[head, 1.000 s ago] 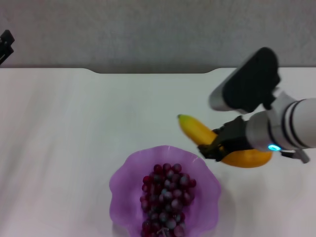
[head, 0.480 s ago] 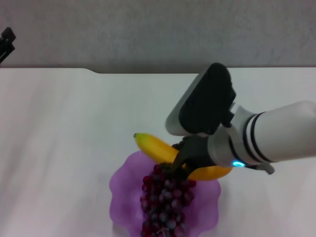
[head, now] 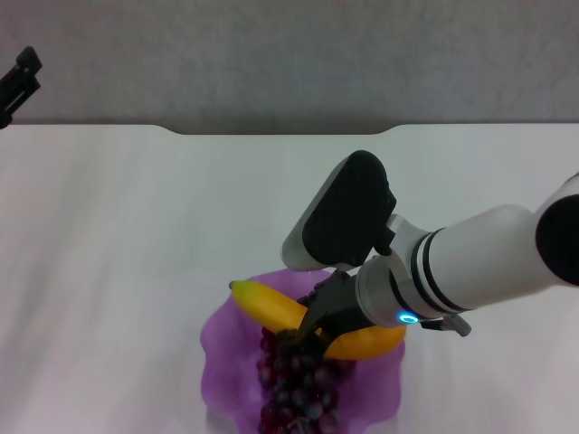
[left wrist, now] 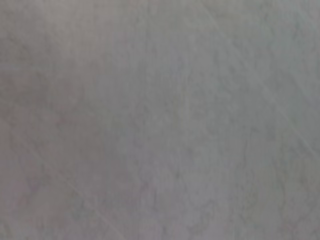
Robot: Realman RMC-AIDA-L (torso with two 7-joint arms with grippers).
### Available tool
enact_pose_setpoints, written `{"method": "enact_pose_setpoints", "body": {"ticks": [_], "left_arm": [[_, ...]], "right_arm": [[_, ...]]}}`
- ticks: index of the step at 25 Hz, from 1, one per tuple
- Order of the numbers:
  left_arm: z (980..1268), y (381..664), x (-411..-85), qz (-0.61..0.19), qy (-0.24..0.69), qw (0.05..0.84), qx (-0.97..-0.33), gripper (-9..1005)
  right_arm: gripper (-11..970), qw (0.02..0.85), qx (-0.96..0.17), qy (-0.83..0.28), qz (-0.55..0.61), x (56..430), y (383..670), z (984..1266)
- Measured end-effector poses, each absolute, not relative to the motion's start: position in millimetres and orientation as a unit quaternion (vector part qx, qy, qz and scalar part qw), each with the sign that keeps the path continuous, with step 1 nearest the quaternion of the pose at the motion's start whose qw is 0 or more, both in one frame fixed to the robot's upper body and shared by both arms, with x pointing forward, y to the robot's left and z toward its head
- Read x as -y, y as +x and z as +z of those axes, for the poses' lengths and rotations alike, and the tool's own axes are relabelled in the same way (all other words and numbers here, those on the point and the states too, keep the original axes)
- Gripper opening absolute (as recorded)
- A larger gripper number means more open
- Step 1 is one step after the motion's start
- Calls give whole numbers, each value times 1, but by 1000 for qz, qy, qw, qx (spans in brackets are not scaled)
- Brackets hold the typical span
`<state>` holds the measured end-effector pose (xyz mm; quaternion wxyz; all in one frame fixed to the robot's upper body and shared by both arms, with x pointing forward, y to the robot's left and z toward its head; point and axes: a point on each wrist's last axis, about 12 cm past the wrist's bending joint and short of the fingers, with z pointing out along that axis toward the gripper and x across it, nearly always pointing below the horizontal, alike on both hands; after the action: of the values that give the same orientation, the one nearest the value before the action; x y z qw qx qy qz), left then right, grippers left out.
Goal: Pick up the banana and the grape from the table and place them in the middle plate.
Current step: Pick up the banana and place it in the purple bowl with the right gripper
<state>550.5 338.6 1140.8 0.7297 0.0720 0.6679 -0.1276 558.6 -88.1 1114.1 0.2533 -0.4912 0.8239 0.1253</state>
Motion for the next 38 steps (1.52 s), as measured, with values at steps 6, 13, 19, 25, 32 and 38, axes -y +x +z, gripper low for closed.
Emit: {"method": "enact_pose_setpoints", "body": {"ticks": [6,13,19,25,32,38], "left_arm": [[1142,553,-334,-131,77,729,-668,818],[1141,554,-333,-131,78,727,-669,818],[1141,554,-333,-130,79,726,-670,818],[1140,553,-334,-127,81,726,-671,818],[1142,553,-332,-128,83,728,-668,818],[1143,554,-332,-128,84,729,-667,818]], "right_arm": [[547,238,-833,-484,125,90,567,1102],[553,235,-832,-484,135,88,568,1101],[558,237,-834,-479,135,88,571,1101],[564,249,-836,-465,149,87,573,1103],[570,251,-838,-460,151,88,575,1103],[633,255,-836,-460,154,86,575,1105]]}}
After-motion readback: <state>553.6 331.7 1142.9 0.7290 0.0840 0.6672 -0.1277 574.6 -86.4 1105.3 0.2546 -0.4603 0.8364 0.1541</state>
